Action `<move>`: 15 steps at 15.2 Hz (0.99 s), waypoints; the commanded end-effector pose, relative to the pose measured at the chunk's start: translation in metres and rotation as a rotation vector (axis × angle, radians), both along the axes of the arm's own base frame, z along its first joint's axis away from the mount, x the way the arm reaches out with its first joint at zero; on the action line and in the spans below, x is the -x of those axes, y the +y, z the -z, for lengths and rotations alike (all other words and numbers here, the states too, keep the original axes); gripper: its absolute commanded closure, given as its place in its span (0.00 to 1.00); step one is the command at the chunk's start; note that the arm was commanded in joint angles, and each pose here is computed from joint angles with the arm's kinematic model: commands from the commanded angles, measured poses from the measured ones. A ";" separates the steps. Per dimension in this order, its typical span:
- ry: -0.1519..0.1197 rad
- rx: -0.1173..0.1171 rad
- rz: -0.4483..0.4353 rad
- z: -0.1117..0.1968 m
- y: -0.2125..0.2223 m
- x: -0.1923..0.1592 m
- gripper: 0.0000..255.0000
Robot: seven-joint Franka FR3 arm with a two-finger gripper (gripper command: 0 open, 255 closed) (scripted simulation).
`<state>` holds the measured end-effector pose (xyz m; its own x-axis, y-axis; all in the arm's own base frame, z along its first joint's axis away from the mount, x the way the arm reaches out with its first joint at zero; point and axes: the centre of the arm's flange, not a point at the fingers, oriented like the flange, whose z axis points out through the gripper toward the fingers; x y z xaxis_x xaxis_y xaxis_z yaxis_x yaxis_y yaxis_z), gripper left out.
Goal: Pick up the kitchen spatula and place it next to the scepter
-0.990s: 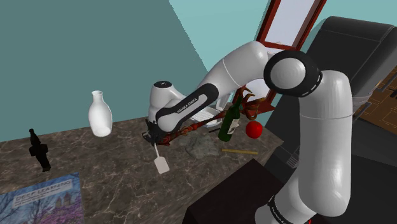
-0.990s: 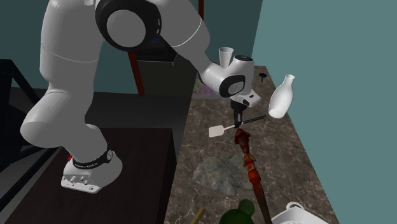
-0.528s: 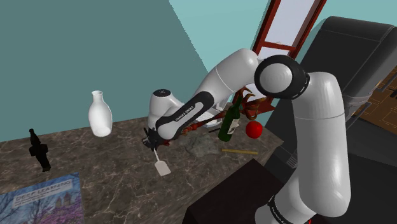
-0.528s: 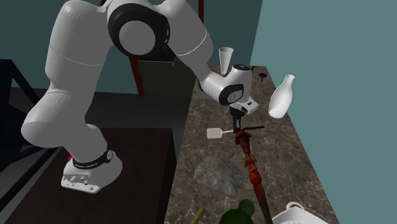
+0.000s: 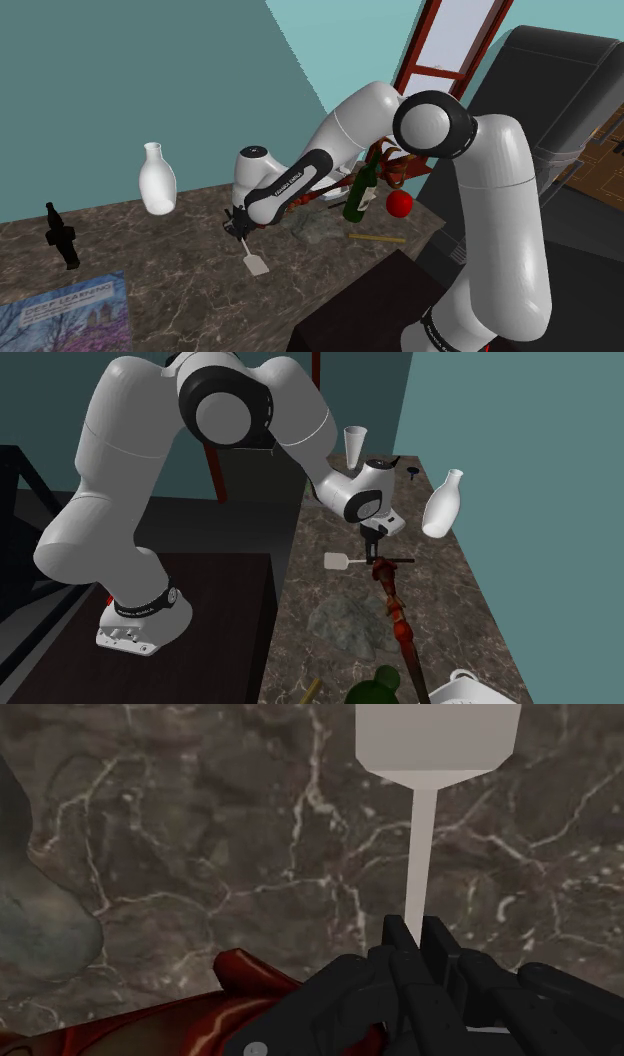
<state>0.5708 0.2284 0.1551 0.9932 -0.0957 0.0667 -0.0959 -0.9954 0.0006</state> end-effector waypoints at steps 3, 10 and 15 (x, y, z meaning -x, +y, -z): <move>0.000 0.000 0.001 0.000 -0.001 0.000 0.00; 0.000 0.000 0.001 -0.026 0.000 0.002 0.00; 0.000 0.000 0.001 -0.049 0.000 0.003 0.00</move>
